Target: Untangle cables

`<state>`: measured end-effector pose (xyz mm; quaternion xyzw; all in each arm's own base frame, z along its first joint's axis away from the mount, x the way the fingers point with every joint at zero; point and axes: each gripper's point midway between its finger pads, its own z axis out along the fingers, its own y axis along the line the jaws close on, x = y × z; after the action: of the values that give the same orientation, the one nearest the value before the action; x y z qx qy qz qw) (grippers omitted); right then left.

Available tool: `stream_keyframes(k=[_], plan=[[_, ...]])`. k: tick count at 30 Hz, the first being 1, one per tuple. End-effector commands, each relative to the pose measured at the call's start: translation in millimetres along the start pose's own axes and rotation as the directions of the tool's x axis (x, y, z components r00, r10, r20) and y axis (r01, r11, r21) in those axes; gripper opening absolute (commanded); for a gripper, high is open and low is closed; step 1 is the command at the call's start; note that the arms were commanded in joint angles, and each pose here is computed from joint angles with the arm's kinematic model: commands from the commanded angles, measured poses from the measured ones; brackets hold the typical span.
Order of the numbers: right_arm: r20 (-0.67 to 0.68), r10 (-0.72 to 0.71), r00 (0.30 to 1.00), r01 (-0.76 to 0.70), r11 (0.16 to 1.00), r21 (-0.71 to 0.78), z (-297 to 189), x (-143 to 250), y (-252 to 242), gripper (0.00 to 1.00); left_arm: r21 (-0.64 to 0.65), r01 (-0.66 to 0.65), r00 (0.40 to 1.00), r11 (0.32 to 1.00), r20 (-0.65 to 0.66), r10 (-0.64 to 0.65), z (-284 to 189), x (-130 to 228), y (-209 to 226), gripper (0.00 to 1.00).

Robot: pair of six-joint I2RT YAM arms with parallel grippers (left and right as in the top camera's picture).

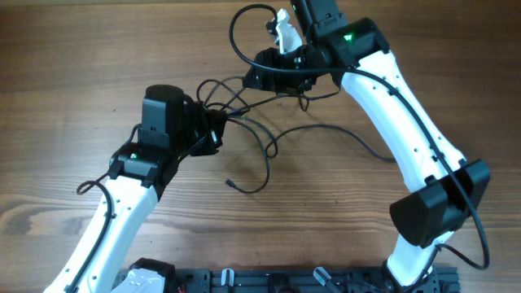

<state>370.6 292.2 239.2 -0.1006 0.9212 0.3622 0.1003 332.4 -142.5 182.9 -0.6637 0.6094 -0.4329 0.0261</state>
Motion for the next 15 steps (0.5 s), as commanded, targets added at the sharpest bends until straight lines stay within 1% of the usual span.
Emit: stream_keyframes(k=[1, 2, 3, 4, 5, 6, 7, 8, 9, 10, 11, 12, 13, 15], plan=[[0.045, -0.077, 0.996, 0.079, 0.996, -0.041, -21.8, -1.2, 21.4, 0.56, -0.021, 0.038, 0.998, 0.999, -0.053, -0.039, -2.2, 9.1, 2.6, 0.04], [0.045, -0.077, 0.996, 0.079, 0.996, -0.040, -21.8, -1.2, 21.2, 0.56, -0.045, 0.047, 0.999, 0.998, -0.023, -0.048, -2.0, 3.0, 9.2, 0.06], [0.046, -0.077, 0.996, 0.079, 0.996, -0.038, -21.8, -1.4, 20.8, 0.56, -0.068, 0.050, 0.999, 0.996, 0.018, -0.049, -2.4, -5.3, 16.4, 0.11], [0.048, -0.077, 0.996, 0.078, 0.996, -0.032, -21.7, -1.9, 19.8, 0.56, -0.103, 0.045, 0.996, 0.994, 0.082, -0.037, -3.9, -18.2, 27.1, 0.21], [0.053, -0.075, 0.996, 0.076, 0.997, -0.014, -21.7, -2.8, 16.7, 0.56, -0.161, 0.044, 0.984, 0.986, 0.177, -0.015, -8.7, -37.3, 44.2, 0.38], [0.053, -0.074, 0.996, 0.074, 0.997, -0.007, -21.7, -2.7, 15.5, 0.57, -0.196, 0.042, 0.972, 0.980, 0.236, 0.005, -13.0, -49.1, 53.8, 0.54], [0.051, -0.070, 0.996, 0.070, 0.998, 0.001, -21.6, -2.1, 13.9, 0.57, -0.245, 0.014, 0.951, 0.969, 0.302, 0.062, -19.8, -63.9, 64.8, 0.62], [0.050, -0.067, 0.996, 0.067, 0.998, 0.010, -21.6, -1.8, 12.1, 0.57, -0.304, -0.037, 0.926, 0.952, 0.347, 0.147, -27.4, -77.0, 74.3, 0.74], [0.050, -0.066, 0.997, 0.065, 0.998, 0.017, -21.6, -1.5, 10.8, 0.57, -0.373, -0.119, 0.888, 0.920, 0.374, 0.267, -35.5, -89.9, 80.7, 0.78], [0.049, -0.065, 0.997, 0.065, 0.998, 0.017, -21.6, -1.3, 10.6, 0.58, -0.425, -0.195, 0.847, 0.884, 0.381, 0.370, -41.2, -99.1, 82.0, 0.82], [0.049, -0.066, 0.997, 0.065, 0.998, 0.017, -21.6, -1.3, 10.6, 0.58, -0.479, -0.302, 0.788, 0.824, 0.362, 0.499, -45.1, -106.6, 79.4, 0.85], [0.051, -0.066, 0.997, 0.065, 0.998, 0.022, -21.7, -1.7, 9.9, 0.59, -0.525, -0.415, 0.718, 0.743, 0.313, 0.622, -46.2, -110.2, 75.1, 0.86], [0.055, -0.065, 0.996, 0.063, 0.997, 0.036, -21.8, -2.5, 7.4, 0.59, -0.551, -0.510, 0.650, 0.660, 0.255, 0.716, -45.2, -110.5, 70.9, 0.87], [0.054, -0.063, 0.997, 0.061, 0.997, 0.044, -21.8, -2.1, 6.0, 0.59, -0.548, -0.667, 0.516, 0.505, 0.148, 0.843, -38.3, -104.8, 59.7, 0.89]])
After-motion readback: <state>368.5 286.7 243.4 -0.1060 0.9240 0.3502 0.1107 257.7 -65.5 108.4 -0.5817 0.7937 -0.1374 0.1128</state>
